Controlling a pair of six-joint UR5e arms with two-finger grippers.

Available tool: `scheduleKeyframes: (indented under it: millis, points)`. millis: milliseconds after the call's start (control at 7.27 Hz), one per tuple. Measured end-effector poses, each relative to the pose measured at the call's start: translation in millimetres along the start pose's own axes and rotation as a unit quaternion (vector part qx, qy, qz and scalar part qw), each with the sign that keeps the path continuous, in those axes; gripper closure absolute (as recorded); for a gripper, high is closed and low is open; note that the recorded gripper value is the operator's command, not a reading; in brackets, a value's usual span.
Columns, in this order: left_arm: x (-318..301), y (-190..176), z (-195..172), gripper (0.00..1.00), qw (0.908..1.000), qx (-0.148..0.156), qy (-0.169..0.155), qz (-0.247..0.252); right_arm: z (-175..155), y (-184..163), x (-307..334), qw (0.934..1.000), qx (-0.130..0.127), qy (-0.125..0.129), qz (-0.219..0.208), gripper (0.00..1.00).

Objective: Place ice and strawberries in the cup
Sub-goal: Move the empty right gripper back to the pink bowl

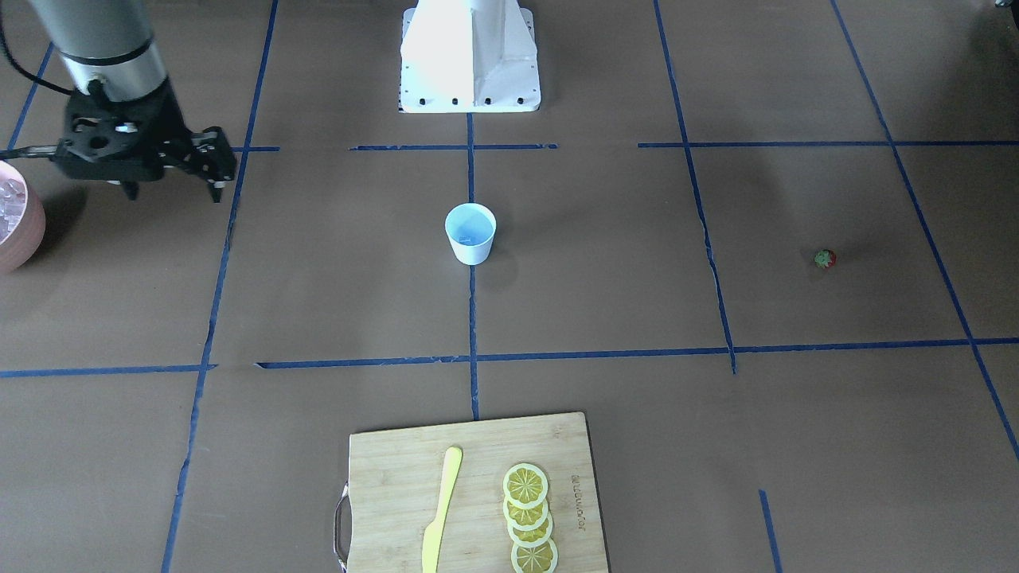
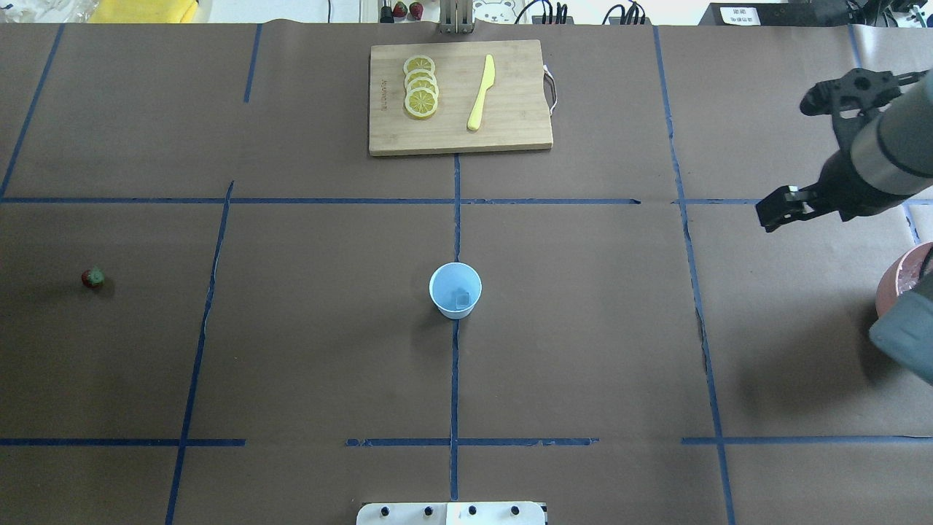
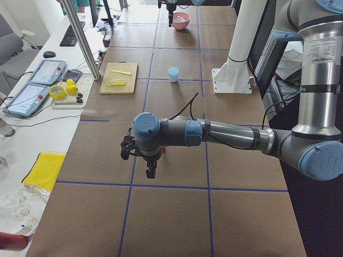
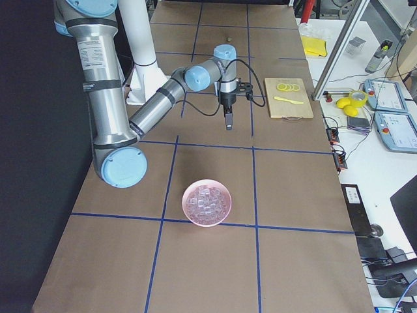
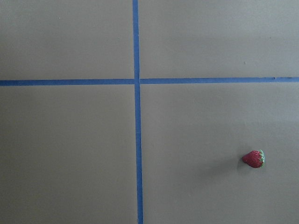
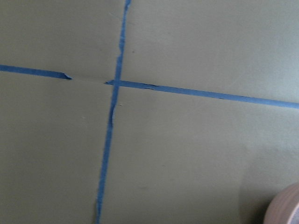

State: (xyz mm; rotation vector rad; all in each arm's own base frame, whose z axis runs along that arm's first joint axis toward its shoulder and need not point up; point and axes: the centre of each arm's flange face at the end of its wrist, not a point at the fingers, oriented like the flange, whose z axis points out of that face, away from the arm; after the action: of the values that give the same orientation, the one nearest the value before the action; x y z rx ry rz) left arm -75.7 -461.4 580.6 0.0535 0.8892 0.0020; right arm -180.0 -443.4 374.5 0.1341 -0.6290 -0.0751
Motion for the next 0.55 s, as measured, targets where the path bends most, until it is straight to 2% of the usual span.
scheduleKeyframes:
  millis: [275,550]
  points:
    - [6,1,-5,0.0,1.0,0.005,0.0,0.0,9,5,115,0.9978,-0.021,-0.043,-0.046,0.0]
    - [13,5,-11,0.0,0.9999,0.01,0.0,-0.004,26,34,192,0.9943,-0.029,-0.08,-0.064,0.02]
